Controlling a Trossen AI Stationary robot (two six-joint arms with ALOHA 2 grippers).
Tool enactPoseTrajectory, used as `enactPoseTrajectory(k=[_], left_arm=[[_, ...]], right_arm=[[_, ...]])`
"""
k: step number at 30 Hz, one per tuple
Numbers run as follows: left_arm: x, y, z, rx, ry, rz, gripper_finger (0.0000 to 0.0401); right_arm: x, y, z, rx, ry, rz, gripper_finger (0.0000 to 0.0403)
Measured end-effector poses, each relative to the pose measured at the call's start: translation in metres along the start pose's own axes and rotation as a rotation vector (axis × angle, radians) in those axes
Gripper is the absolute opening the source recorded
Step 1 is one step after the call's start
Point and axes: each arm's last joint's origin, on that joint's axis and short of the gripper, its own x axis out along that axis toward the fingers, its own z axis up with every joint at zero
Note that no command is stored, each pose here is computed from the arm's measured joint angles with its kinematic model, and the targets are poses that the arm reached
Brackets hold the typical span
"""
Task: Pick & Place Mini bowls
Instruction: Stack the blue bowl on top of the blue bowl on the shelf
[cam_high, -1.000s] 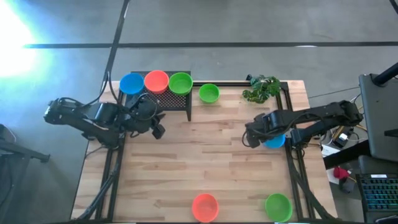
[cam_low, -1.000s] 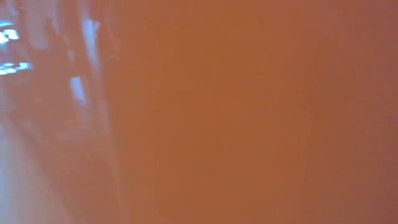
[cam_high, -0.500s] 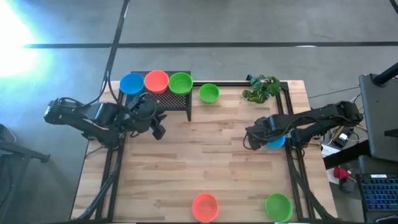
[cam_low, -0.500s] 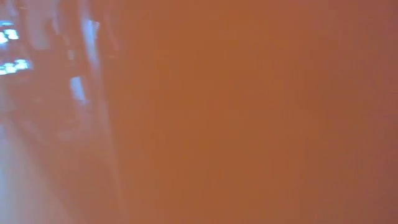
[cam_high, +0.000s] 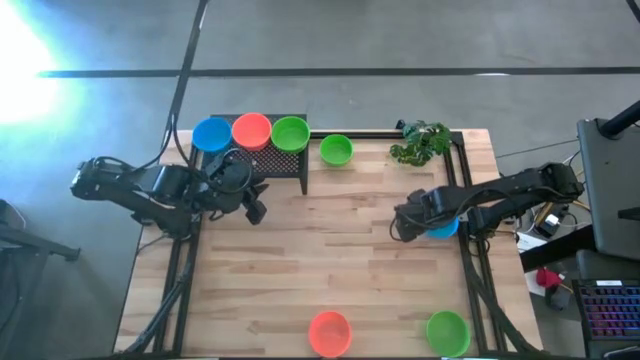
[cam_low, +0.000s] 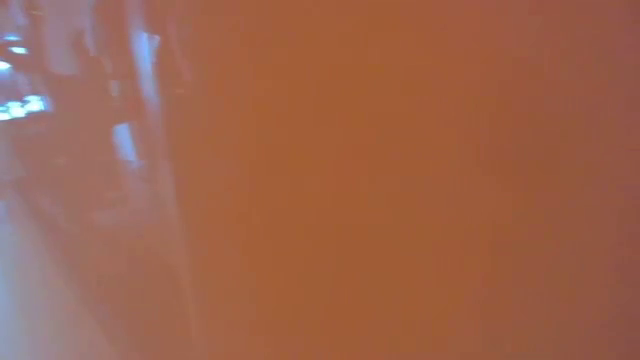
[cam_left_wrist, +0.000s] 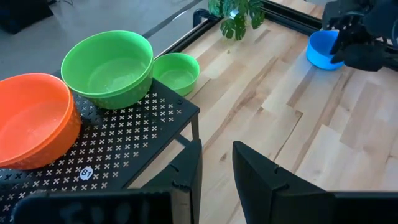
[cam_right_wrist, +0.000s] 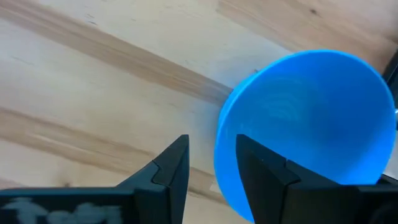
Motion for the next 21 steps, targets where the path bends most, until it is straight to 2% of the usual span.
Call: enactPoseTrajectory(k=[10, 14, 18, 21], left_arm=[[0.0, 0.0, 0.0, -0.001, 0.0, 0.0, 0.0083], [0.0, 0.0, 0.0, -0.002, -0.002, -0.002, 0.0083], [0.0, 0.0, 0.0, -0.003, -0.004, -0.002, 0.0083], [0.0, 0.0, 0.0, -0.003, -0.004, -0.003, 0.0083]], right_arm=[[0.024, -0.001, -0.004, -0.013, -0.02, 0.051, 0.0121], [0.029, -0.003, -0.005, -0.045, -0.021, 0.043, 0.0086], [0.03, -0.004, -0.005, -0.064, -0.041, 0.035, 0.0022], [0.026, 0.0, -0.003, -0.107, -0.052, 0.055, 0.0013]])
